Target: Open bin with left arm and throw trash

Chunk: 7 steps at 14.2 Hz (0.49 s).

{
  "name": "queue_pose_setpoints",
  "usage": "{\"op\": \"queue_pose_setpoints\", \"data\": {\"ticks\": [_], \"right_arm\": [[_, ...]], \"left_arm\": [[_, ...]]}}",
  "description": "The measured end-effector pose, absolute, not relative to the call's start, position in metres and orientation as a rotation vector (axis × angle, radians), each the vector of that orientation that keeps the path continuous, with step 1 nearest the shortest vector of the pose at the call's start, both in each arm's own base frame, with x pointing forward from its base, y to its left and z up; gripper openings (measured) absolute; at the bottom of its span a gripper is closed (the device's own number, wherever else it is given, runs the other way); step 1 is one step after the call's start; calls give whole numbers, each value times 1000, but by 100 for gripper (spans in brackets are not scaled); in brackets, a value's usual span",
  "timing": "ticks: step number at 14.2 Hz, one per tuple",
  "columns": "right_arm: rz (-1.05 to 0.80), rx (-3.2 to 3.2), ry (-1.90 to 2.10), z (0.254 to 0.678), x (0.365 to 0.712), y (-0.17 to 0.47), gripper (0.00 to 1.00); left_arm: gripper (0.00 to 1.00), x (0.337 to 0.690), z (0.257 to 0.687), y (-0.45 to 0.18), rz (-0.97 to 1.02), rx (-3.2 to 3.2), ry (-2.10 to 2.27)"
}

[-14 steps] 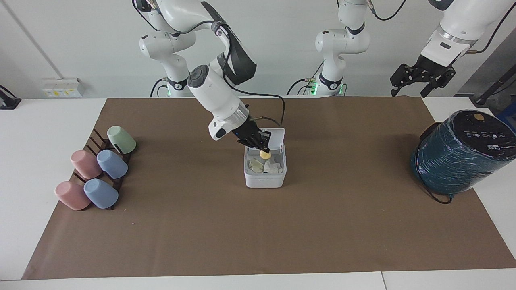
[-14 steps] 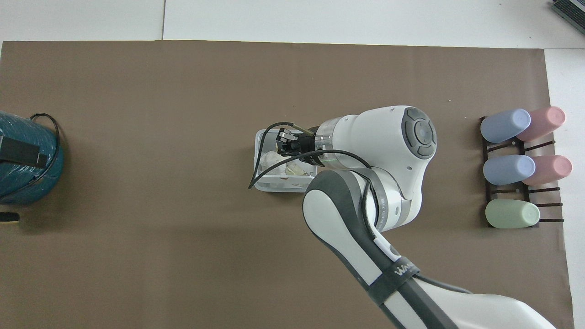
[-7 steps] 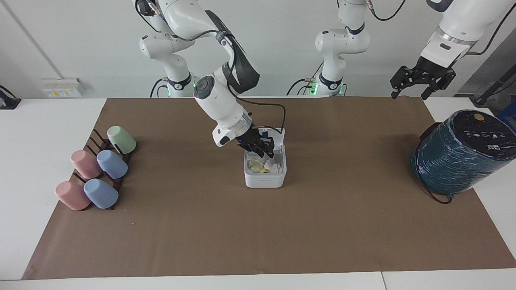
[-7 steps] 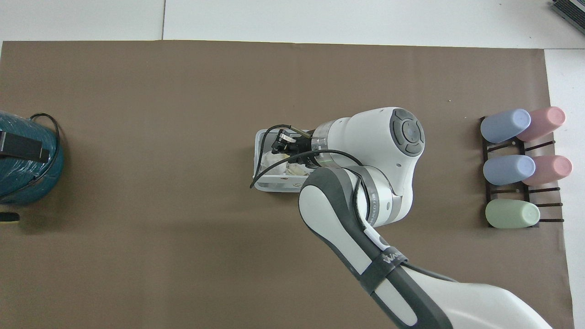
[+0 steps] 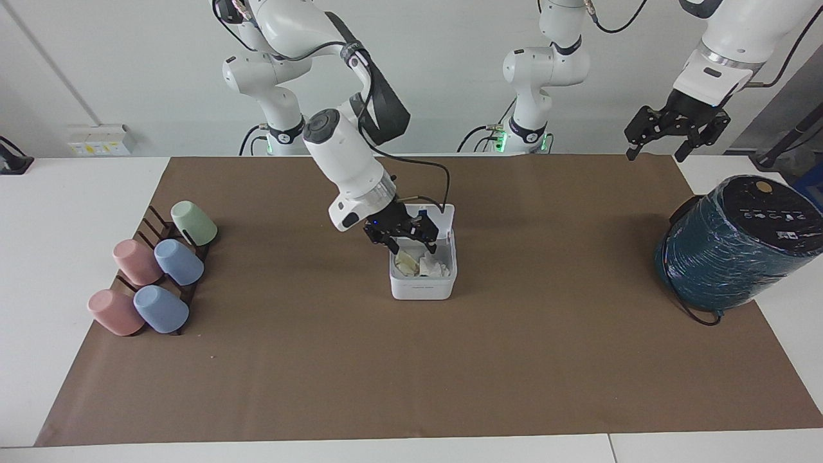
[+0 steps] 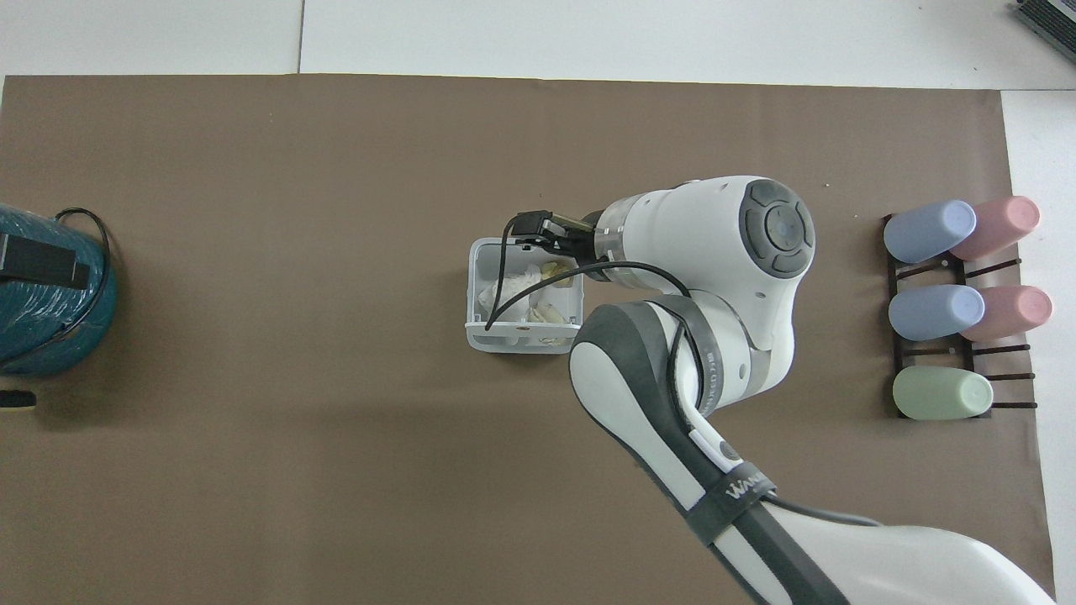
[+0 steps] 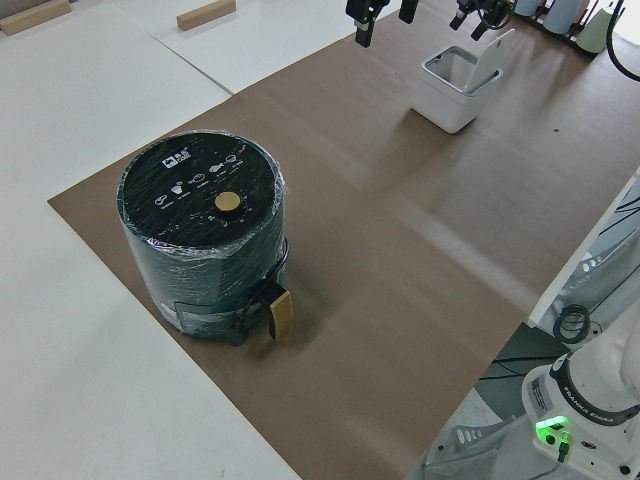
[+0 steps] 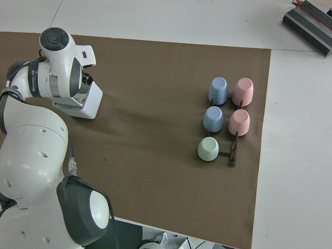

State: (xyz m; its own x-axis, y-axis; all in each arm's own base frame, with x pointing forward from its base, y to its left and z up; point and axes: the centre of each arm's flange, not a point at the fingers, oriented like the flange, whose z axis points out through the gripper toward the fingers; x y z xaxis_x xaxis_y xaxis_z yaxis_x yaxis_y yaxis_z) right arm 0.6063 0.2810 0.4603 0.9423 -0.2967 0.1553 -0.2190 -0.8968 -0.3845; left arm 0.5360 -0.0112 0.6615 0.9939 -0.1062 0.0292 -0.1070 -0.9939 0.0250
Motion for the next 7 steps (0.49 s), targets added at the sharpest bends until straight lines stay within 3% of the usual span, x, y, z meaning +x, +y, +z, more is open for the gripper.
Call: {"op": "queue_pose_setpoints", "data": {"ticks": [3,7], "right_arm": [[-492,-2916,309,502,622,211,100],[-440,-3056,217,553,615,116,100]], "left_arm": [[100,536,662,-10,46,3111,-162],[100,536,662,-7,46,3111,-154]]}}
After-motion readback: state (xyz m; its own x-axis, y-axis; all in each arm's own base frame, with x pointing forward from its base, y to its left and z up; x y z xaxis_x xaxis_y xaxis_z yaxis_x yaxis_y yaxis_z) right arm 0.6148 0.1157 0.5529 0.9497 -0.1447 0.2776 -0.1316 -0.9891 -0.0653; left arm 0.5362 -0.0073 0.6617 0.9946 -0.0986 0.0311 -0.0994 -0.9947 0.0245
